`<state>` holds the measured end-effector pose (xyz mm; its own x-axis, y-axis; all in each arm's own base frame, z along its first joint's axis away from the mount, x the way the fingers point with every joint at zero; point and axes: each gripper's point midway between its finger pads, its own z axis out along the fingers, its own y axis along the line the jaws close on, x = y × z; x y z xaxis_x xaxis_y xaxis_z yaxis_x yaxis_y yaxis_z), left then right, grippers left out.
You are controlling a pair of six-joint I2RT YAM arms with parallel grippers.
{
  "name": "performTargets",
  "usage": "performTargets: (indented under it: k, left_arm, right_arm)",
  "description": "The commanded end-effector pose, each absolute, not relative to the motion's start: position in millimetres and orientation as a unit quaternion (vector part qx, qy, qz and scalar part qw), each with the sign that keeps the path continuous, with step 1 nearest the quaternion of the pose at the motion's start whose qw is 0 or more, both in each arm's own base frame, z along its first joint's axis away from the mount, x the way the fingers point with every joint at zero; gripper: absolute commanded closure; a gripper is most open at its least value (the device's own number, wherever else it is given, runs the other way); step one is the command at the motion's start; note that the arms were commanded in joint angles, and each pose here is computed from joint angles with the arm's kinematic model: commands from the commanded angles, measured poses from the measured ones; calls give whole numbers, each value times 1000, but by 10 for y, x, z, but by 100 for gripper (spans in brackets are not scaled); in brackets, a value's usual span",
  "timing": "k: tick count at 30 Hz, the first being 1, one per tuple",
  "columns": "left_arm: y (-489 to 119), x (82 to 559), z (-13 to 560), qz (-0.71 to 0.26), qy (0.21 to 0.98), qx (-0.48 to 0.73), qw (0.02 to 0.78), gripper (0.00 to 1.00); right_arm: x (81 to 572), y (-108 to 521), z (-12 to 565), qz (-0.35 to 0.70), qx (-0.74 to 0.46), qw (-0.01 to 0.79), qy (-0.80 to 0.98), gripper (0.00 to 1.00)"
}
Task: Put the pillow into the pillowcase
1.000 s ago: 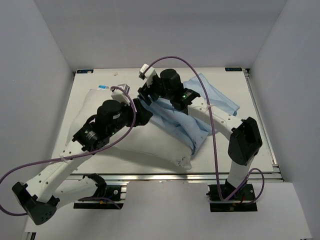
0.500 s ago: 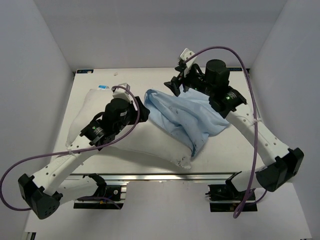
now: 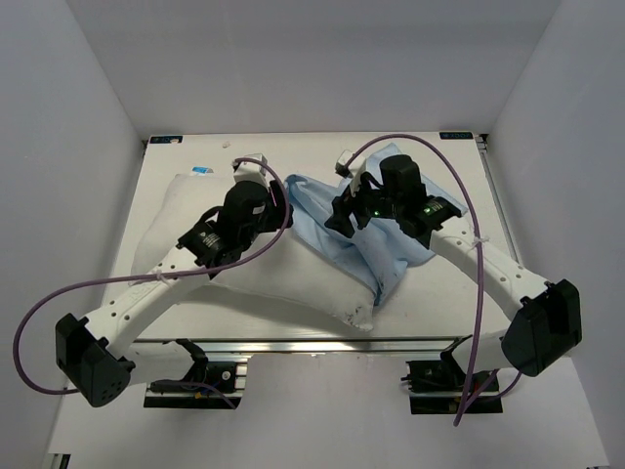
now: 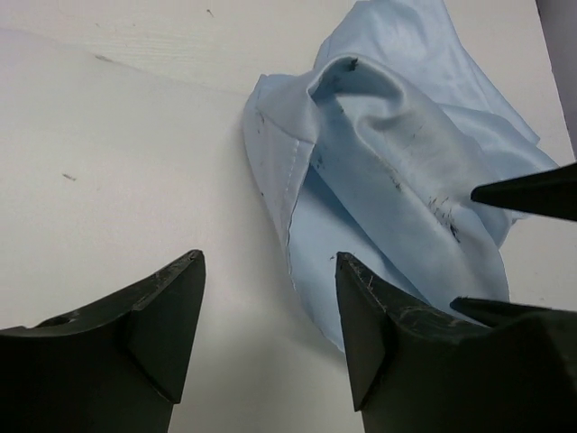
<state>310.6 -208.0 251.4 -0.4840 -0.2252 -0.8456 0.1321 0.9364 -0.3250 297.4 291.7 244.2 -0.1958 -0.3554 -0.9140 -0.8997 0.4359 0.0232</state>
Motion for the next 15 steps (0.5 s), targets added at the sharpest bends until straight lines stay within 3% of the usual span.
performTargets:
  k: [1,5,10,15]
  left_arm:
    - [-2097,3242,2780,-172,821,-30,543,32]
    - [-2127,3335,2743,-160,822,-27,545,39]
    - [-2131,3426,2642,-139,829,-33,541,66]
    - [-2052,3511,2665,-128,825,-46,548,72]
  right_arm:
    - [2901,2995,2527,320,-442,460,700,28]
    - [2921,2991,2342,311,-443,442,716,33]
    - [2914,2953,2288,303,-442,439,721,52]
    - [2920,2877,2303,284,-447,451,719,76]
